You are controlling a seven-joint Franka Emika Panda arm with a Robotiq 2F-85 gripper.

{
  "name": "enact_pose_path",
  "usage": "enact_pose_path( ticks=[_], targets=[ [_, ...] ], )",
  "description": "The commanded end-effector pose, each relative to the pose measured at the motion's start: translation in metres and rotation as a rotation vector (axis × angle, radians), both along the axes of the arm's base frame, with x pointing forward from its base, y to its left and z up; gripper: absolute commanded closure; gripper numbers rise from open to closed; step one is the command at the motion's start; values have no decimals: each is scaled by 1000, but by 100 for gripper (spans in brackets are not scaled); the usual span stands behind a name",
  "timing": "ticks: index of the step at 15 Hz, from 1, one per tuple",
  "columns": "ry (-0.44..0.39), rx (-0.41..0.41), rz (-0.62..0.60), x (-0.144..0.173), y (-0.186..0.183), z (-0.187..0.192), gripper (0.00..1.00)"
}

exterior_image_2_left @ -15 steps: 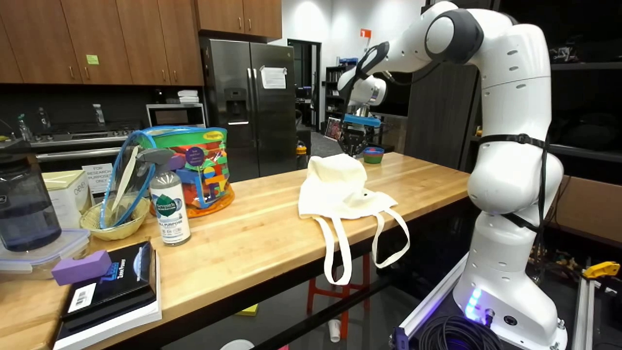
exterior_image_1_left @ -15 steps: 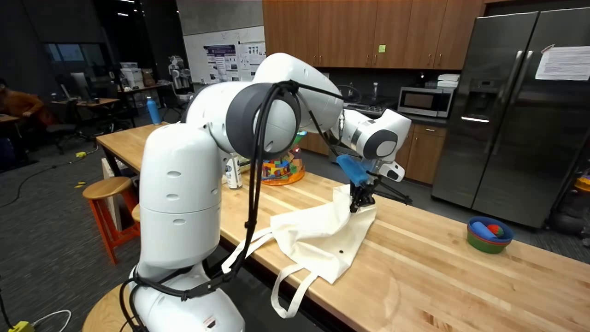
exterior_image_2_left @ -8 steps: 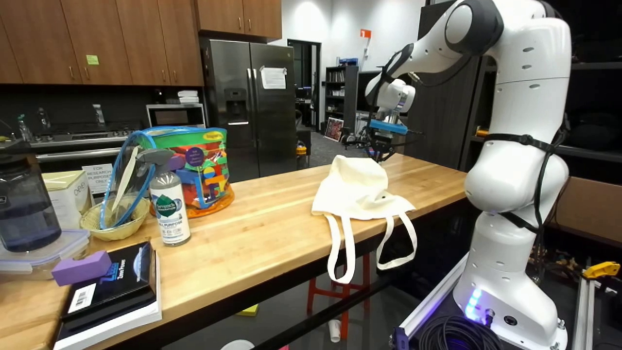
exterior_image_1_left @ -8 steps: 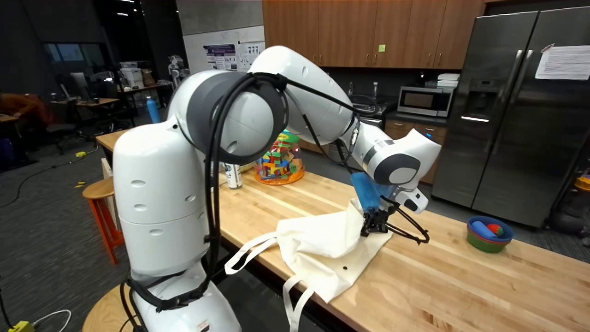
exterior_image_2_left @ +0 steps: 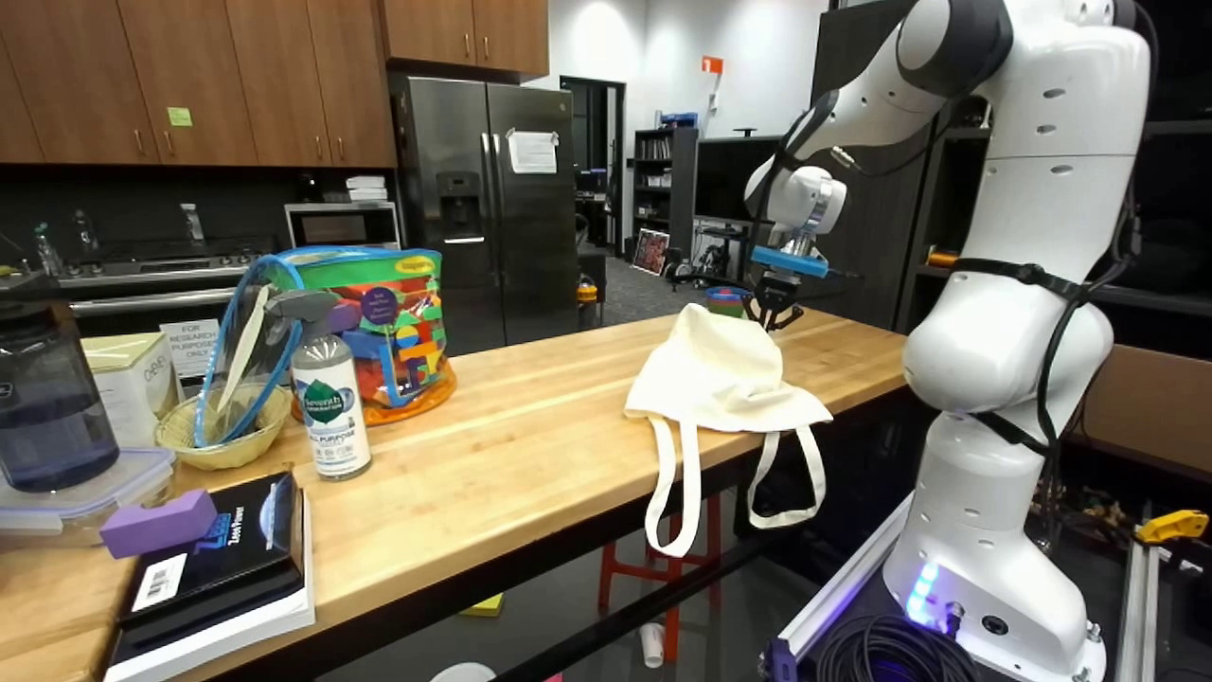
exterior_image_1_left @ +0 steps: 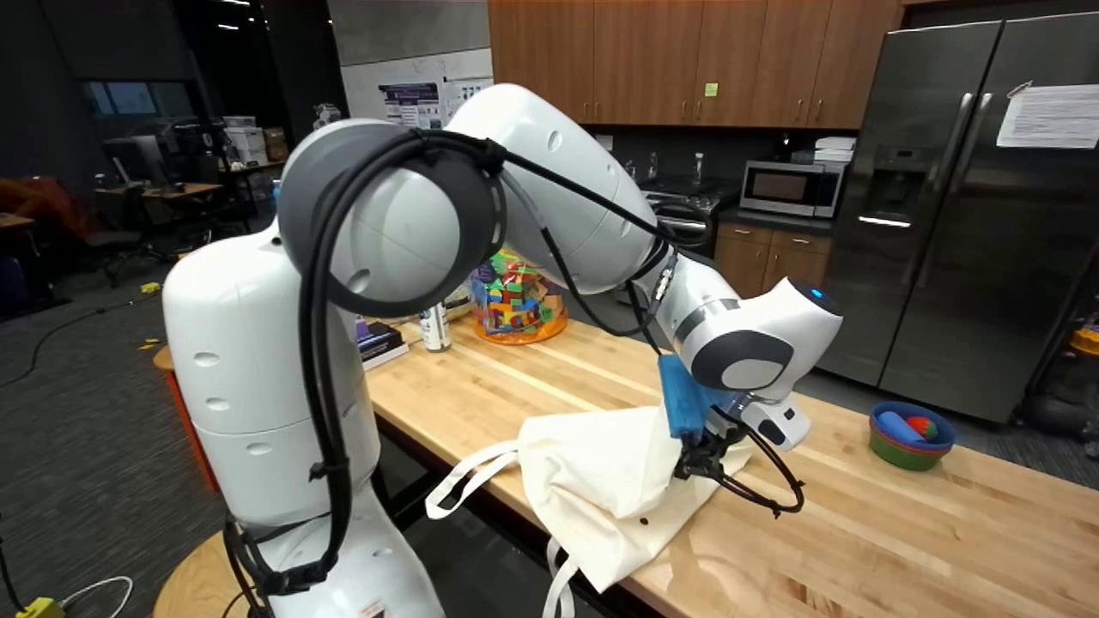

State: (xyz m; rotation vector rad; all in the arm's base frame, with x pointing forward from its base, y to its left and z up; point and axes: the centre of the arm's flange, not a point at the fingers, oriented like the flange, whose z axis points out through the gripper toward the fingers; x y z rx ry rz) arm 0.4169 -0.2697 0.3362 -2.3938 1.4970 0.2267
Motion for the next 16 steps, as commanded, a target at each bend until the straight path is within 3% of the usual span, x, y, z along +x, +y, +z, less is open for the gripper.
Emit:
enact_pose_path(
  ticks=[1,9,16],
  targets=[
    [-19,-1,38,-20,34,-1,99],
    [16,31,227,6,111,-19,99],
    [4,7,393,56,168,-5,99]
  ],
)
